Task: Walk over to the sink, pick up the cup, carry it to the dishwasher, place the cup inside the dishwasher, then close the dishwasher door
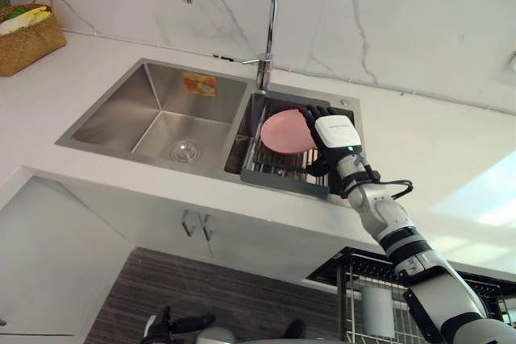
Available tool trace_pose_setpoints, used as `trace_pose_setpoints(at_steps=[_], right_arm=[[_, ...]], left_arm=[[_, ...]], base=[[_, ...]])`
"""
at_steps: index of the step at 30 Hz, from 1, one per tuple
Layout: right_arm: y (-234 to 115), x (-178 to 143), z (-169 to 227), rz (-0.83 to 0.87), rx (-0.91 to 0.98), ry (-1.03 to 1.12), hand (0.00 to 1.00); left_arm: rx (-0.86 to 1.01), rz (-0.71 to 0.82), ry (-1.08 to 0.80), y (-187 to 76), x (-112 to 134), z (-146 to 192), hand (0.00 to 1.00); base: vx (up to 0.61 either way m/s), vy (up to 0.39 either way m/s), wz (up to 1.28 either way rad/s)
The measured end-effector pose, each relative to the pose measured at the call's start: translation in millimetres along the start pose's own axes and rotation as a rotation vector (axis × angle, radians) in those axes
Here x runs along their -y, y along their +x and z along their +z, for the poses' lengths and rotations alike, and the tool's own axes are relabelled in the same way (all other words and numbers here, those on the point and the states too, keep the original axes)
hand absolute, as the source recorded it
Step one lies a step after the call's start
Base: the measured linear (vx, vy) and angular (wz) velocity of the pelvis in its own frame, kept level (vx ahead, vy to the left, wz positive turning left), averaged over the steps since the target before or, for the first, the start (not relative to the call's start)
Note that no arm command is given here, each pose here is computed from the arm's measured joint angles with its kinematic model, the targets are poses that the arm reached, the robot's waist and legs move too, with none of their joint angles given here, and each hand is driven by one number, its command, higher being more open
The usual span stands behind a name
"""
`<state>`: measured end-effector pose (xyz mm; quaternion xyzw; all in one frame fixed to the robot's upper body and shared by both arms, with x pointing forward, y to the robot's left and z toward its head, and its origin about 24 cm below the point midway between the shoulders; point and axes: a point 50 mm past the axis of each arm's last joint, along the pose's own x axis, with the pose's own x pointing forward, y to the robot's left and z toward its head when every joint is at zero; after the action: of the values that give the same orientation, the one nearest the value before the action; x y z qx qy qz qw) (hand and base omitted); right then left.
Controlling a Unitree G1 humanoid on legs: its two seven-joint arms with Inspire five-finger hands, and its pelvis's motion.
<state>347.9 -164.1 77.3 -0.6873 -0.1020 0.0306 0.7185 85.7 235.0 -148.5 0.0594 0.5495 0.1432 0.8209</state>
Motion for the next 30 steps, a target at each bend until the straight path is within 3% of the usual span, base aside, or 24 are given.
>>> trace_pose_setpoints(at_steps=[12,13,21,30], right_arm=[[-1,-8,-7,0.038,-0.034,-0.015,1.0],[-1,-8,-7,0.038,-0.034,-0.015,0.0],[-3,-14,-11,0.055,-0.042,-0.018,0.0],[-3,-9,0,-0.104,0.078,-0.194,0.0]], left_arm=[[0.004,0.005,-0.003,0,-1,1,1.0],[0.004,0.006,-0.003,0,-1,1,1.0],[0.017,0.016,0.001,1,-5,4,1.0],[0.013,0.047,0.009,0,-11,1,1.0]], base=[[0.02,0.038,0.07],[0.01,0.032,0.06],[-0.01,0.03,0.12],[0.0,0.035,0.02]])
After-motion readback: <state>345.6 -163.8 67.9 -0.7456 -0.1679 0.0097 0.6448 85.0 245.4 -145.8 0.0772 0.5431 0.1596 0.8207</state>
